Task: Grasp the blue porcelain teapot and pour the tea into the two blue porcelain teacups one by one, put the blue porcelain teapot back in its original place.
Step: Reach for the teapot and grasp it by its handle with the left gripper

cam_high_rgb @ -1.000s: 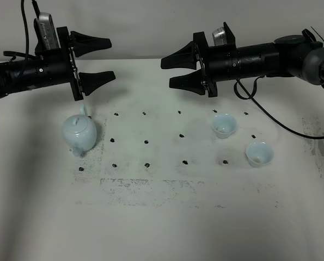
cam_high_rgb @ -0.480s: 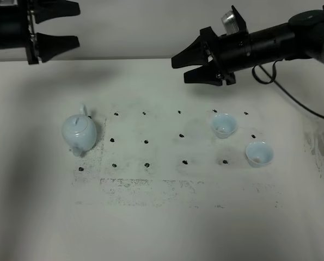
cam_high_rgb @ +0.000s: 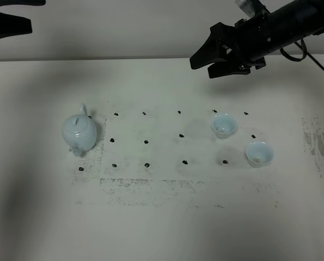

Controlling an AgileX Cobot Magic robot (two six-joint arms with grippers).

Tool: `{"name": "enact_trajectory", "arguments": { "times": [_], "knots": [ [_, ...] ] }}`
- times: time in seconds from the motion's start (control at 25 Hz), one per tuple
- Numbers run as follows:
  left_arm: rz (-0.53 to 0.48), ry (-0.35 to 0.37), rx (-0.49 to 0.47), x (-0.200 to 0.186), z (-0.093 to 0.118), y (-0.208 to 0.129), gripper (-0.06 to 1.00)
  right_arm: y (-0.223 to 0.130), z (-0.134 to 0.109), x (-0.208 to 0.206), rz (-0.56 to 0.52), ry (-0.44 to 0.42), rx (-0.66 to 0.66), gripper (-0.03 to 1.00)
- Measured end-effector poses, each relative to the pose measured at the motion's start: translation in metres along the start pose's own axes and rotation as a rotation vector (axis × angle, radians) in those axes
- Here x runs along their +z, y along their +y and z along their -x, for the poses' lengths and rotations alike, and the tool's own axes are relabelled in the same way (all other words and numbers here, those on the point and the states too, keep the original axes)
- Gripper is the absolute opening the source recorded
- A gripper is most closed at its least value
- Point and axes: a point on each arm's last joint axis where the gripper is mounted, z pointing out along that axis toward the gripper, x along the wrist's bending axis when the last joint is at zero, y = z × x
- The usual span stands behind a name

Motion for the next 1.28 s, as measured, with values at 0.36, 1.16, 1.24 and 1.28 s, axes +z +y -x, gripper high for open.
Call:
{"name": "enact_trajectory", "arguments": {
  "times": [0.36,1.16,1.24,1.28],
  "knots": [
    [-0.044,0.057,-0.033,0.001,-0.007,-0.01,0.7,-0.021,-0.007,-0.028,-0.091,-0.338,-0.003,0.53],
    [-0.088,0.133,0.019,-0.001,-0.013,-0.016,0.7,-0.227,-0.113,-0.171,0.236,-0.718,-0.05,0.53],
    [-0.088,0.132,0.023,-0.001,-0.013,-0.016,0.7,-0.256,-0.113,-0.177,0.291,-0.758,-0.046,0.53],
    [-0.088,0.132,0.026,-0.001,-0.013,-0.016,0.7,-0.27,-0.111,-0.179,0.31,-0.779,-0.04,0.53]
  ]
}}
